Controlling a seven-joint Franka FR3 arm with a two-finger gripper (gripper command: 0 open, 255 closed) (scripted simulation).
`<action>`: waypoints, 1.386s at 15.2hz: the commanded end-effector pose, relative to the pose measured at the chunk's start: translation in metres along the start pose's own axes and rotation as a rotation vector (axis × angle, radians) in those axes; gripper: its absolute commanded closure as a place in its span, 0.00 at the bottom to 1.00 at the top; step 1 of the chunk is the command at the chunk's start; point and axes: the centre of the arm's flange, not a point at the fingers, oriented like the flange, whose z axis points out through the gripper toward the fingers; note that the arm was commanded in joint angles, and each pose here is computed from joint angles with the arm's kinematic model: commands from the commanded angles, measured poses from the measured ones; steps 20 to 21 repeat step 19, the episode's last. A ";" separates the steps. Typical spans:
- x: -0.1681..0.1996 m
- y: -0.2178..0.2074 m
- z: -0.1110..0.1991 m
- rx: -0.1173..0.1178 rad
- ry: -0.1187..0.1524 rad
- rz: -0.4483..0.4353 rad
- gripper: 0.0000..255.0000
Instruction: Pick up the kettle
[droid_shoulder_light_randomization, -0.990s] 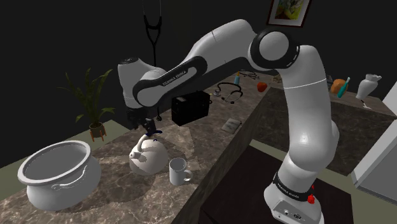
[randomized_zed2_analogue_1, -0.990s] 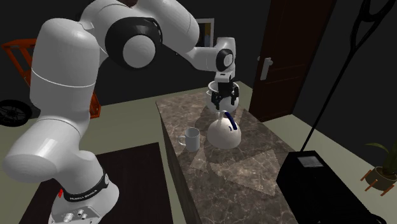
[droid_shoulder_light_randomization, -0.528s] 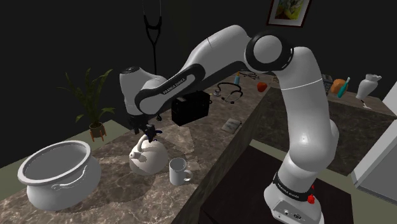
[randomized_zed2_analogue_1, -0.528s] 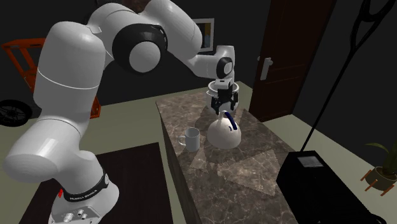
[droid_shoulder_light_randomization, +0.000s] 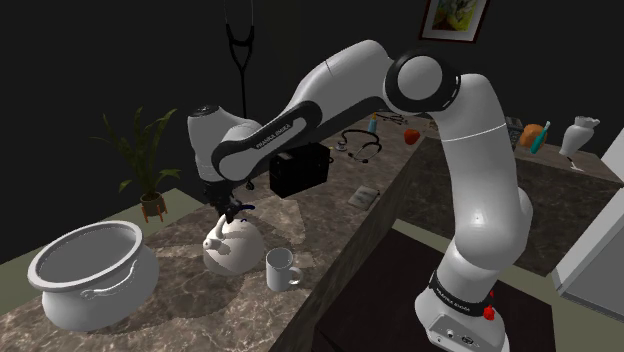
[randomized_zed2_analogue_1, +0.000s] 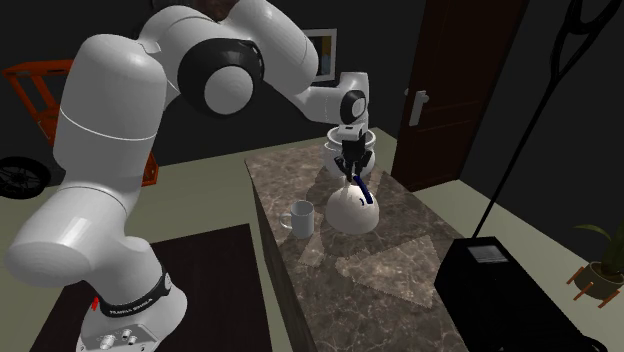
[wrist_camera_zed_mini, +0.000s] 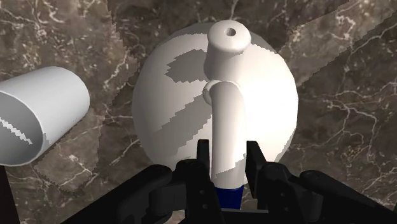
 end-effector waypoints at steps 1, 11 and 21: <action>0.000 0.000 0.000 -0.001 0.000 0.000 1.00; 0.005 -0.002 -0.047 -0.001 0.000 0.000 1.00; 0.008 -0.003 -0.079 -0.001 0.000 0.000 1.00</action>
